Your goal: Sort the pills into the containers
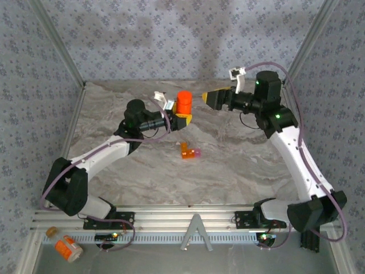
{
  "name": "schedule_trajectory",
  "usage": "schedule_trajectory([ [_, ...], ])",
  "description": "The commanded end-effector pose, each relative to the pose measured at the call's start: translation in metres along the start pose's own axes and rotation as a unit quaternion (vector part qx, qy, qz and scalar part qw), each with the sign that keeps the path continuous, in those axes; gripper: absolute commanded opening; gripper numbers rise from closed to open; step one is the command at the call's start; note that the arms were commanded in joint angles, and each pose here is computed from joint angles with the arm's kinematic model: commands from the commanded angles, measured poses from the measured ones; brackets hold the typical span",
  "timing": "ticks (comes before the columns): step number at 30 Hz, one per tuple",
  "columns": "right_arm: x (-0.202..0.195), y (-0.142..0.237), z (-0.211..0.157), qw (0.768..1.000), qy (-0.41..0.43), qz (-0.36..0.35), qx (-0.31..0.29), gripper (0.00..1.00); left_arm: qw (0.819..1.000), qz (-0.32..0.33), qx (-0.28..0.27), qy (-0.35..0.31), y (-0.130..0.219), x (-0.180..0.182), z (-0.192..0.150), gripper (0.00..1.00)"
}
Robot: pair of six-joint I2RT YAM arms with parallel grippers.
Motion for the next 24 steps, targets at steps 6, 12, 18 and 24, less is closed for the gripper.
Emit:
schedule_trajectory([
  [6, 0.025, -0.018, -0.003, 0.996, 0.011, 0.072, 0.044, 0.89, 0.995, -0.095, 0.012, 0.012, -0.005, -0.019, 0.004, 0.00],
  [12, 0.024, -0.038, -0.019, 0.994, 0.017, 0.064, 0.083, 0.89, 0.994, -0.105, 0.014, 0.014, -0.008, -0.019, 0.004, 0.00],
  [18, 0.021, -0.048, -0.028, 0.993, 0.021, 0.055, 0.102, 0.87, 0.994, -0.110, 0.014, 0.015, -0.010, -0.021, 0.005, 0.00],
  [24, 0.023, -0.052, -0.032, 0.992, 0.024, 0.056, 0.111, 0.81, 0.994, -0.110, 0.014, 0.015, -0.011, -0.020, 0.006, 0.00],
])
Point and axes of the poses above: each hand's point on the last joint's axis, 136 mm out from that joint toward the fingers, its own y axis back along the fingers, its own x axis along the line the jaws close on, z = x × y, the point moved 3 cm from there along y, back along the fingers, and after that the axes turned 3 degrees about -y, right-handed, at the moved point
